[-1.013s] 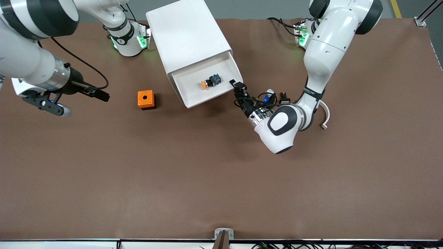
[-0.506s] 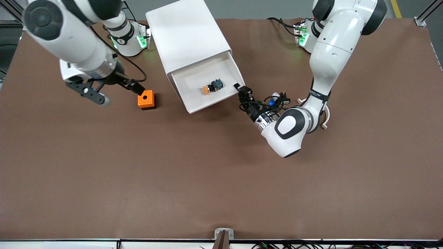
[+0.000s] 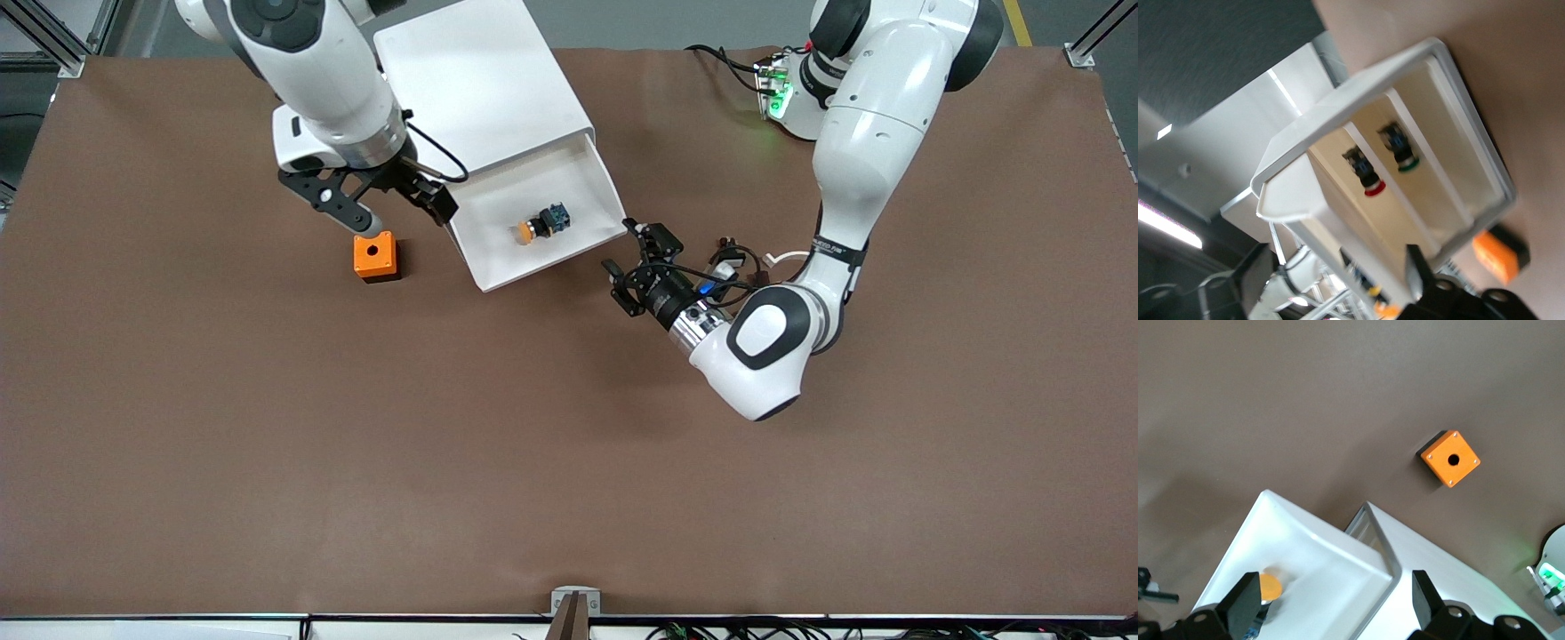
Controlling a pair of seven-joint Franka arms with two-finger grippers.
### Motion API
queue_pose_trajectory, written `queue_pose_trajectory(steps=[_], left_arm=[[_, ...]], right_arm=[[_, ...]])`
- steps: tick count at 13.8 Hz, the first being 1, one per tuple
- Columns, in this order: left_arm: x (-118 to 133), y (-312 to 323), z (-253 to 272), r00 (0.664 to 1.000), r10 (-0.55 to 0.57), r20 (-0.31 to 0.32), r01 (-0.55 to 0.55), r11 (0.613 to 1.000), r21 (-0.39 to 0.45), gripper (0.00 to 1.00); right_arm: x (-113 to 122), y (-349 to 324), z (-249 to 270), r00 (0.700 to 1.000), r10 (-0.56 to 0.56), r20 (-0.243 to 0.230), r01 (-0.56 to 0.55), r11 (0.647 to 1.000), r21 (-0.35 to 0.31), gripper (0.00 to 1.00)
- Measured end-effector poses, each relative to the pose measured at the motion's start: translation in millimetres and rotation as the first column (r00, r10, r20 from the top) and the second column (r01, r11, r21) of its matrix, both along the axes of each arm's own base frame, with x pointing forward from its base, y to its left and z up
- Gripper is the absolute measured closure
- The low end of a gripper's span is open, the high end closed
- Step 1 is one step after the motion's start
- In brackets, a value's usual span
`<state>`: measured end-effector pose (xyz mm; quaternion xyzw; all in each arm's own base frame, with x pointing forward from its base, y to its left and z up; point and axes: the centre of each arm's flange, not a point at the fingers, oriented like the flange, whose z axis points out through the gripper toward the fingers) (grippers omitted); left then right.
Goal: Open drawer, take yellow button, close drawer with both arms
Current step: 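Lower the right gripper over the yellow button while the left gripper withdraws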
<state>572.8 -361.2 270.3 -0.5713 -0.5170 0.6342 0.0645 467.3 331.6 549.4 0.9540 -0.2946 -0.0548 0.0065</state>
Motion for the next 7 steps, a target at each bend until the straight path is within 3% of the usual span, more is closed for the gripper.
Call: queue_pose_trajectory(steps=[2, 4, 5, 7], left_arm=[[16.9, 6.1, 19.9, 0.987, -0.002, 0.158, 0.026, 0.988, -0.152, 0.01], [36.3, 19.5, 31.6, 0.941, 0.022, 0.337, 0.073, 0.961, -0.266, 0.01], [44.5, 26.4, 33.9, 0.902, 0.029, 0.43, 0.111, 0.949, -0.297, 0.01], [56.8, 31.9, 43.4, 0.774, -0.004, 0.633, 0.231, 0.933, -0.276, 0.01]], right_arm=[[-11.5, 21.1, -1.1, 1.0, -0.025, 0.013, 0.025, 1.0, 0.003, 0.0], [-19.6, 39.8, -7.7, 0.999, -0.045, 0.019, 0.045, 0.999, 0.002, 0.0], [-21.2, 48.3, -13.2, 0.998, -0.059, 0.023, 0.059, 0.998, 0.003, 0.0], [-24.2, 66.6, -27.4, 0.996, -0.082, 0.031, 0.082, 0.997, 0.002, 0.0]])
